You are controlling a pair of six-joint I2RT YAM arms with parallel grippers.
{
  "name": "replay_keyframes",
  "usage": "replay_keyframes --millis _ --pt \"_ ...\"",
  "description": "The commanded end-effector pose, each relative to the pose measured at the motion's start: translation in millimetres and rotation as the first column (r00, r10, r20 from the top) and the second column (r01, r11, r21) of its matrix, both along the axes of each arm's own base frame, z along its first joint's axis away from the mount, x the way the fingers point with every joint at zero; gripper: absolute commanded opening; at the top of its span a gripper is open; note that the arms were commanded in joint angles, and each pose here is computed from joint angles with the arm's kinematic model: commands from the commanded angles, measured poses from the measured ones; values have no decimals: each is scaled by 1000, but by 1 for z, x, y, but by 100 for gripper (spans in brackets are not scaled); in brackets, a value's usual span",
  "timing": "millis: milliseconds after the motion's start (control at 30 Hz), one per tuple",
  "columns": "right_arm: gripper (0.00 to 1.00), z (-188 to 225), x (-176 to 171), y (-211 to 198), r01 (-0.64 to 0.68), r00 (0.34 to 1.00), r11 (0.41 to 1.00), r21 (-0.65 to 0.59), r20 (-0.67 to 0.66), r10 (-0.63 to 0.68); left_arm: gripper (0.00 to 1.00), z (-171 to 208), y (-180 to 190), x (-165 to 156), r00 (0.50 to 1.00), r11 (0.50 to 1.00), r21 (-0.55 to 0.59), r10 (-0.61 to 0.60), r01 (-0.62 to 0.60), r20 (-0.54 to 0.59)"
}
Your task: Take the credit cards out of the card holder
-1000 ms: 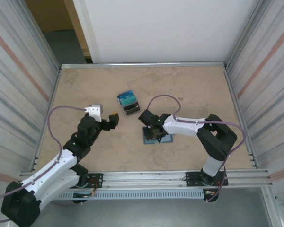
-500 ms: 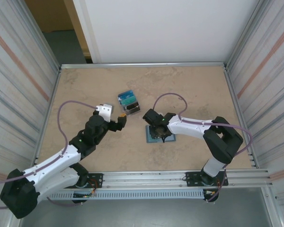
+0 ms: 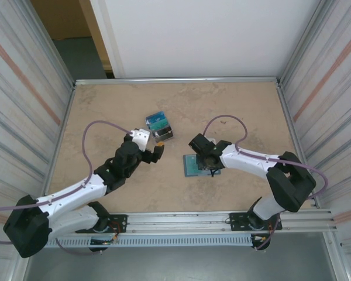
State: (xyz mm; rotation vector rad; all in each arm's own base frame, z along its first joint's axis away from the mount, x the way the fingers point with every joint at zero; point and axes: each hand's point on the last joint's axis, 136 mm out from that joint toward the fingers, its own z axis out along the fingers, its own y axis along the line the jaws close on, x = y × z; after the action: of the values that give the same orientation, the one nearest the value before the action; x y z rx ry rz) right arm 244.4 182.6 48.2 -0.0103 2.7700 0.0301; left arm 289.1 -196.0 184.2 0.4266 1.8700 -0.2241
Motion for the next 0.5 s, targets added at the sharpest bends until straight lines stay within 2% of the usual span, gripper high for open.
replay_keyframes --millis 0,300,467 --pt "35 2 -3 -23 69 998 997 -29 7 -69 99 23 -10 6 997 1000 -4 -6 6 74" --pt "34 8 -4 -57 160 986 987 -25 41 -159 99 1 -51 -1 993 988 129 -95 86 72" --pt "35 26 -3 -74 226 969 973 52 85 -230 99 -19 -77 -8 987 973 180 -157 147 44"
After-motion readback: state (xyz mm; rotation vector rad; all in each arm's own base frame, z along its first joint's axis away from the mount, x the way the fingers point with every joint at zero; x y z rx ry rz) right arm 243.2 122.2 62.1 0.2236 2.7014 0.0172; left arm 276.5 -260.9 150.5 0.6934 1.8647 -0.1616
